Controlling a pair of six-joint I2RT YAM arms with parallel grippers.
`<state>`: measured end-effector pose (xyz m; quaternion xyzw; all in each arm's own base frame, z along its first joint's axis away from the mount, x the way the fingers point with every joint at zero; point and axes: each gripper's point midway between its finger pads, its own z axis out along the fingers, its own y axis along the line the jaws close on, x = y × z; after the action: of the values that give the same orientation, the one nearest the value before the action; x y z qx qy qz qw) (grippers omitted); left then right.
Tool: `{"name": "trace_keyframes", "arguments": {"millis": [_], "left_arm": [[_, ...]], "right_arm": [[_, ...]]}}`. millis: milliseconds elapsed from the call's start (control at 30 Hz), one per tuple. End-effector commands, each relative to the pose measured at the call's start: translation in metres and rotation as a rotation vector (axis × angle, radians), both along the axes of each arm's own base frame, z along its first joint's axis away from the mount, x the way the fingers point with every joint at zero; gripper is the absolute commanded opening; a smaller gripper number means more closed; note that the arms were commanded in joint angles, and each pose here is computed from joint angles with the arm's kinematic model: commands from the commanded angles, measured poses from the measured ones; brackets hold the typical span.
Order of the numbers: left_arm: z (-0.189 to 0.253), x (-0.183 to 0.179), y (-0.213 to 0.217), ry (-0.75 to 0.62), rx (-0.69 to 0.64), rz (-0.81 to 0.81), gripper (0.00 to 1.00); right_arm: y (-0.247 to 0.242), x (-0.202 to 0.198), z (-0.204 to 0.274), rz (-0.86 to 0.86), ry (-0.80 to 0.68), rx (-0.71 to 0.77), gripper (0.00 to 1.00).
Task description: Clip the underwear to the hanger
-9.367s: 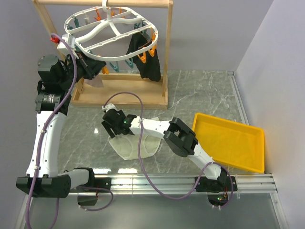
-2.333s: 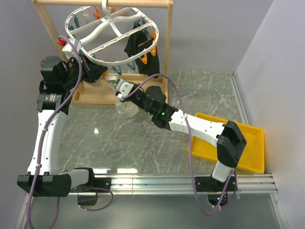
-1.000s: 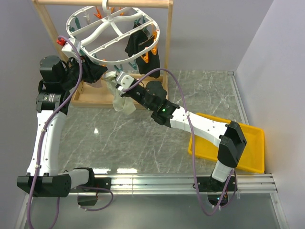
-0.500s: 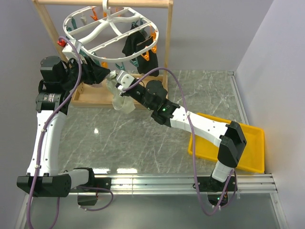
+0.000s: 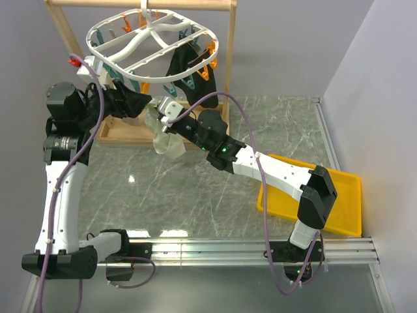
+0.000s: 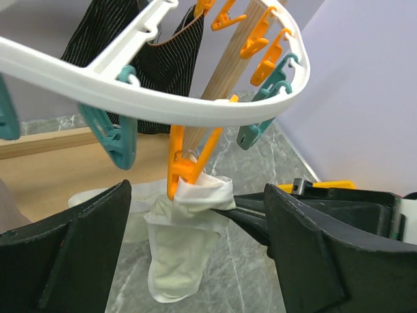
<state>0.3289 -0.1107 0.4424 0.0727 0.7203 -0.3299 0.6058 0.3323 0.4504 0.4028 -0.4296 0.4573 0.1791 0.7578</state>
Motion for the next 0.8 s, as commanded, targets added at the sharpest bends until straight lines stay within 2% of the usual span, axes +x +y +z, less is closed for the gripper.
{"name": "trace_keyframes", "arguments": {"millis": [0, 100, 133, 333, 367, 600, 767], "left_arm": [[0.019, -0.015, 0.001, -0.061, -0.047, -0.024, 0.87], [0.015, -0.020, 0.005, -0.051, -0.081, -0.022, 0.88], [0.016, -0.023, 0.007, -0.057, -0.088, -0.017, 0.89], [0.000, -0.025, 0.014, -0.004, -0.102, 0.010, 0.91], [-0.001, -0.025, 0.014, -0.002, -0.104, 0.010, 0.91], [-0.017, -0.026, 0.017, 0.050, -0.124, 0.021, 0.91], [-0.037, -0.028, 0.018, 0.102, -0.127, 0.028, 0.89]], "right_arm": [[-0.002, -0.005, 0.017, 0.022, 0.013, 0.054, 0.00], [-0.001, -0.007, 0.010, 0.030, 0.047, 0.052, 0.09], [-0.001, -0.007, 0.008, 0.034, 0.058, 0.056, 0.17], [-0.001, -0.011, -0.004, 0.053, 0.121, 0.052, 0.39], [-0.002, -0.013, -0.004, 0.056, 0.129, 0.055, 0.47], [-0.012, -0.021, -0.008, 0.053, 0.197, 0.068, 0.66], [-0.024, -0.029, 0.001, 0.059, 0.267, 0.106, 0.70]]}}
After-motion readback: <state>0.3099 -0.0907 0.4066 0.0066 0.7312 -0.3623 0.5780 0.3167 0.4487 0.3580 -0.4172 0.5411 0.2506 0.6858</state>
